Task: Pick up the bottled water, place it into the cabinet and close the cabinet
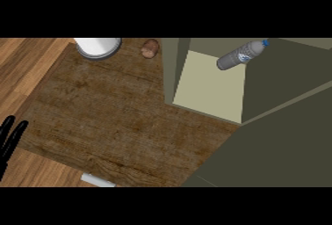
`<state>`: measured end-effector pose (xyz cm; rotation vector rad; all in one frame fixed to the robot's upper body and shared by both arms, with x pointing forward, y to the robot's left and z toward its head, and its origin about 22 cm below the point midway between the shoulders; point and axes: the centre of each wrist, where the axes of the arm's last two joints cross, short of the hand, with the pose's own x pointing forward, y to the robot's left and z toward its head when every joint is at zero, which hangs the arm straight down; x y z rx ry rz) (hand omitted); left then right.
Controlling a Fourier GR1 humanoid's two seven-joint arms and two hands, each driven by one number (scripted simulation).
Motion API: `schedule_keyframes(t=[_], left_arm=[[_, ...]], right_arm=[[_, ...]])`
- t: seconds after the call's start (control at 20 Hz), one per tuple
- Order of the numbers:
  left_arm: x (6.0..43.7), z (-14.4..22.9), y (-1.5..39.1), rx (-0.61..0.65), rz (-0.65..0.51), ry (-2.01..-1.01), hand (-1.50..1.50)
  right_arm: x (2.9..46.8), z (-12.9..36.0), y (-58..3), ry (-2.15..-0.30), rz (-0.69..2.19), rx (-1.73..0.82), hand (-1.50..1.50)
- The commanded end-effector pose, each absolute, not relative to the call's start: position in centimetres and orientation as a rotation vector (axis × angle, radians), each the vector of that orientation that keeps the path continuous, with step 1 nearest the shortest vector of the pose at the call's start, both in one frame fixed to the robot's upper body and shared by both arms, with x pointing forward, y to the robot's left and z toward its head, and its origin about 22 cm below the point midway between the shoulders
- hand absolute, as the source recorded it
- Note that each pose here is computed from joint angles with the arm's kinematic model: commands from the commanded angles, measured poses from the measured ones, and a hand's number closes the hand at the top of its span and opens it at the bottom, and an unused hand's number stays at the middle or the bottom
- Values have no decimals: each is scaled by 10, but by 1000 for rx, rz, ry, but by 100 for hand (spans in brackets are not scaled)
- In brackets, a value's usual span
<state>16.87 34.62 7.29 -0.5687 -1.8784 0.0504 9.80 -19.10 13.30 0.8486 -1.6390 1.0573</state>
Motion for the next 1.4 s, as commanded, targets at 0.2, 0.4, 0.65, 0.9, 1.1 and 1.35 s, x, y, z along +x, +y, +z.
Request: schedule_keyframes(t=[0.2,0.4,0.65,0.9,1.1,1.35], left_arm=[[172,74,352,-563,48,-1887,-150],[171,73,353,-567,52,-1877,-150],[173,73,354,-568,41,-1866,-150],[175,72,359,-562,46,-1864,-150],[176,72,359,-562,58,-1878,-150],[173,66,365,-545,89,-1853,-150]], right_arm=[[114,130,-176,-1651,942,819,150],[131,135,-177,-1642,1029,686,150],[158,133,-168,-1586,1080,596,150],[192,131,-156,-1548,1048,532,150],[221,133,-135,-1517,1006,536,150],[261,148,-109,-1534,888,481,150]])
